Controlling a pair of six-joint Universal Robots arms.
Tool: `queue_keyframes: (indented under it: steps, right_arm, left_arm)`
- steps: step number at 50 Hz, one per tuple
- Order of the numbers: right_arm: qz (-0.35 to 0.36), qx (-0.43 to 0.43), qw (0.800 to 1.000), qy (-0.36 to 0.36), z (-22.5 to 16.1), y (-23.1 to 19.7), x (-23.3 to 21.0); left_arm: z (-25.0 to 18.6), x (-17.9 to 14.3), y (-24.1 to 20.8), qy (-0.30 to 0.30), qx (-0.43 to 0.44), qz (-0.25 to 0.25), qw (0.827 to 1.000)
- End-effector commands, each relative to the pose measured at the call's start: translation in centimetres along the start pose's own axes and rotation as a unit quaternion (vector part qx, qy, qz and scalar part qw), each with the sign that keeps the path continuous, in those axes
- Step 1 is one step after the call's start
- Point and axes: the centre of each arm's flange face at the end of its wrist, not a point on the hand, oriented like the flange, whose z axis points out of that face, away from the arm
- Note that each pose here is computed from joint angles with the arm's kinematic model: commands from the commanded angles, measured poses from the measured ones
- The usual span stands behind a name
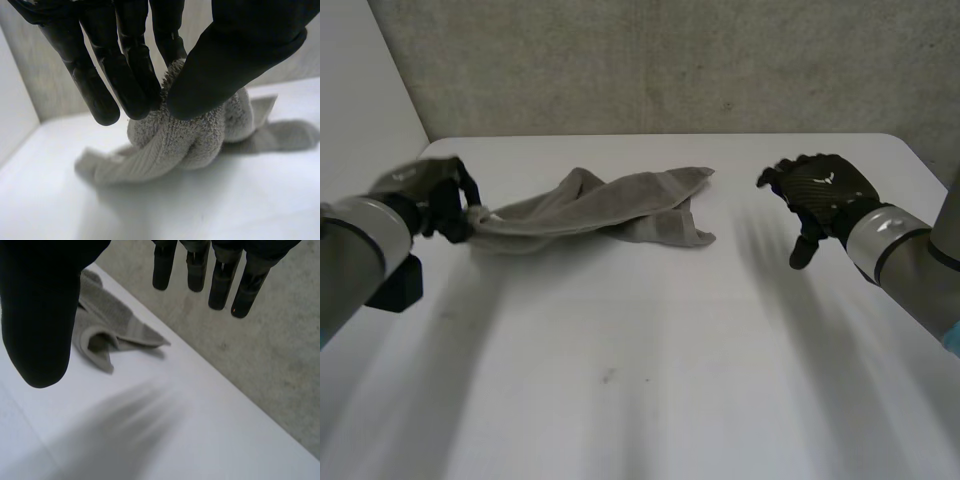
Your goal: Fold the towel.
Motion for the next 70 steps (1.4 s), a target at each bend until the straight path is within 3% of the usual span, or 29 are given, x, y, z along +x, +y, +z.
queue_keyframes:
  steps: [1, 7, 18, 34, 49, 57, 62, 64, 70]
  right_arm:
    - [0.036, 0.057, 0.996, -0.06, 0.6, -3.3, -3.8]
    - [0.072, 0.083, 0.983, -0.144, 1.6, -3.9, -8.3]
    - [0.169, 0.108, 0.958, -0.204, 4.4, -2.9, -13.6]
    - [0.195, 0.086, 0.954, -0.212, 8.4, 1.6, -15.8]
    - [0.19, 0.126, 0.952, -0.204, 10.1, 1.5, -15.9]
    - [0.172, 0.169, 0.961, -0.136, 10.4, -0.2, -13.5]
    - [0.141, 0.214, 0.965, -0.05, 9.3, -3.6, -6.9]
    - [0.117, 0.248, 0.962, -0.012, 7.5, -6.1, -2.7]
    - [0.098, 0.299, 0.949, -0.002, 3.2, -10.4, 0.6]
  left_arm:
    - [-7.6, 1.8, -4.9, 0.046, 0.117, 0.029, 0.992]
    - [-10.9, 1.9, -6.7, 0.057, 0.168, 0.036, 0.984]
    - [-13.0, 2.3, -7.4, 0.071, 0.191, 0.038, 0.978]
    - [-13.8, 2.0, -7.7, 0.068, 0.2, 0.035, 0.977]
    - [-14.5, 2.0, -7.9, 0.071, 0.21, 0.026, 0.975]
    - [-14.0, 1.8, -7.8, 0.065, 0.206, 0.027, 0.976]
    - [-13.2, 1.4, -7.9, 0.052, 0.207, 0.026, 0.977]
    - [-12.9, 1.2, -8.2, 0.046, 0.211, 0.025, 0.976]
    - [-10.1, 0.1, -8.6, 0.017, 0.218, 0.021, 0.976]
